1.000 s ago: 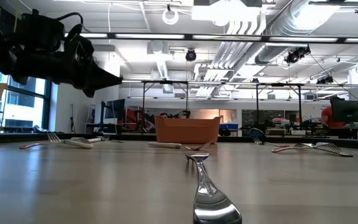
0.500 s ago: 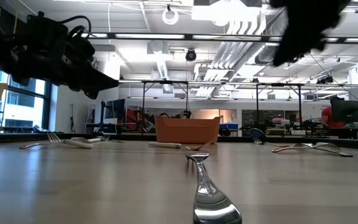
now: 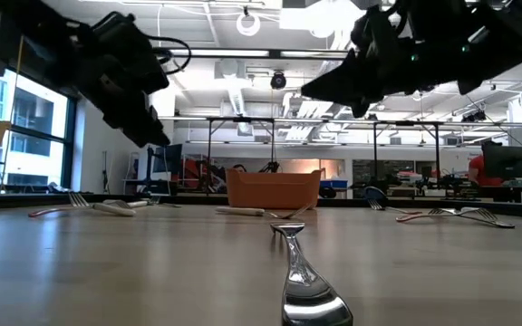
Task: Sort silverware by color (type)
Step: Put the bottom left white fork into the orange bin
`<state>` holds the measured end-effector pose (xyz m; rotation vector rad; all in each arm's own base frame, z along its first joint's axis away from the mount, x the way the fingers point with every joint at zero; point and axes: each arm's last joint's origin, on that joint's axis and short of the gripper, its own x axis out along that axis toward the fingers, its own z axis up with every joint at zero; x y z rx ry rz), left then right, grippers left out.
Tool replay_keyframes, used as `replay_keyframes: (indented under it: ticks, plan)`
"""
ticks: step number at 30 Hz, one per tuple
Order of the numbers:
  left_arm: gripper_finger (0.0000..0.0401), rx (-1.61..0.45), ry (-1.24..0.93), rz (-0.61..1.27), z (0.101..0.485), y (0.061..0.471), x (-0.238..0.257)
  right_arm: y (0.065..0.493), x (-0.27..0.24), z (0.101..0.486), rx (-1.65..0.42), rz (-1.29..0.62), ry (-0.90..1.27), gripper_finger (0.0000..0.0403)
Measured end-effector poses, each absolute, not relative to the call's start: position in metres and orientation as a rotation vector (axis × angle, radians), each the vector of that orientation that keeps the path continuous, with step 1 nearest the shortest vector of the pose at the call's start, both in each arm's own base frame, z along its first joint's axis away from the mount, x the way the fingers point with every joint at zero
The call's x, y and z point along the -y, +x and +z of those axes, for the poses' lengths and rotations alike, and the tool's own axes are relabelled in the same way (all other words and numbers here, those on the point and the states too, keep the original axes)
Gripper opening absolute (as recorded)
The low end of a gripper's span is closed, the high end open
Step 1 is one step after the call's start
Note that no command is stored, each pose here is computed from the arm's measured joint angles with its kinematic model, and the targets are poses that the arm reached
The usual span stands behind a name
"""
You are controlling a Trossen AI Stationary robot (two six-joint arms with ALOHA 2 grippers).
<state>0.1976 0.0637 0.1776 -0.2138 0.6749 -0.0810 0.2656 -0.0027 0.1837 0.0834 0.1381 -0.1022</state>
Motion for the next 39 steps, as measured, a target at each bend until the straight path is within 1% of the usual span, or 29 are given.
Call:
replay_keyframes:
  ticks: [3,5,8,12,16,20,23,26,29,32,34,39]
  plan:
    - [0.0006,-0.818,-0.188,-0.069,0.188,0.202,-0.057,0.268,0.003,0.178,-0.153,-0.103,0.081,0.0000]
    - [0.0016,-0.962,-0.156,-0.048,0.192,0.201,-0.052,0.269,0.001,0.174,-0.177,-0.095,0.084,0.0000]
    - [0.0038,-1.112,-0.071,-0.061,0.202,0.204,-0.047,0.271,-0.005,0.168,-0.193,-0.074,0.073,0.0000]
    - [0.0072,-1.273,0.026,-0.096,0.203,0.211,-0.047,0.271,-0.010,0.168,-0.196,-0.055,0.058,0.0000]
    - [0.0104,-1.424,0.106,-0.158,0.185,0.219,-0.050,0.271,-0.010,0.168,-0.194,-0.052,0.049,0.0000]
    - [0.0132,-1.518,0.132,-0.218,0.163,0.227,-0.053,0.271,-0.010,0.168,-0.196,-0.052,0.051,0.0000]
    - [0.0147,-1.556,0.142,-0.217,0.150,0.232,-0.054,0.271,-0.010,0.168,-0.196,-0.052,0.049,0.0000]
    - [0.0155,-1.559,0.201,-0.182,0.144,0.238,-0.056,0.271,-0.010,0.168,-0.196,-0.052,0.049,0.0000]
    - [0.0154,-1.554,0.230,-0.173,0.142,0.240,-0.056,0.271,-0.010,0.168,-0.197,-0.052,0.048,0.0000]
    - [0.0137,-1.558,0.229,-0.175,0.139,0.241,-0.056,0.271,-0.010,0.168,-0.197,-0.052,0.048,0.0000]
    - [0.0116,-1.567,0.229,-0.183,0.137,0.242,-0.056,0.271,-0.010,0.168,-0.198,-0.052,0.048,0.0000]
    - [0.0043,-1.580,0.247,-0.213,0.135,0.242,-0.056,0.271,-0.010,0.168,-0.198,-0.052,0.048,0.0000]
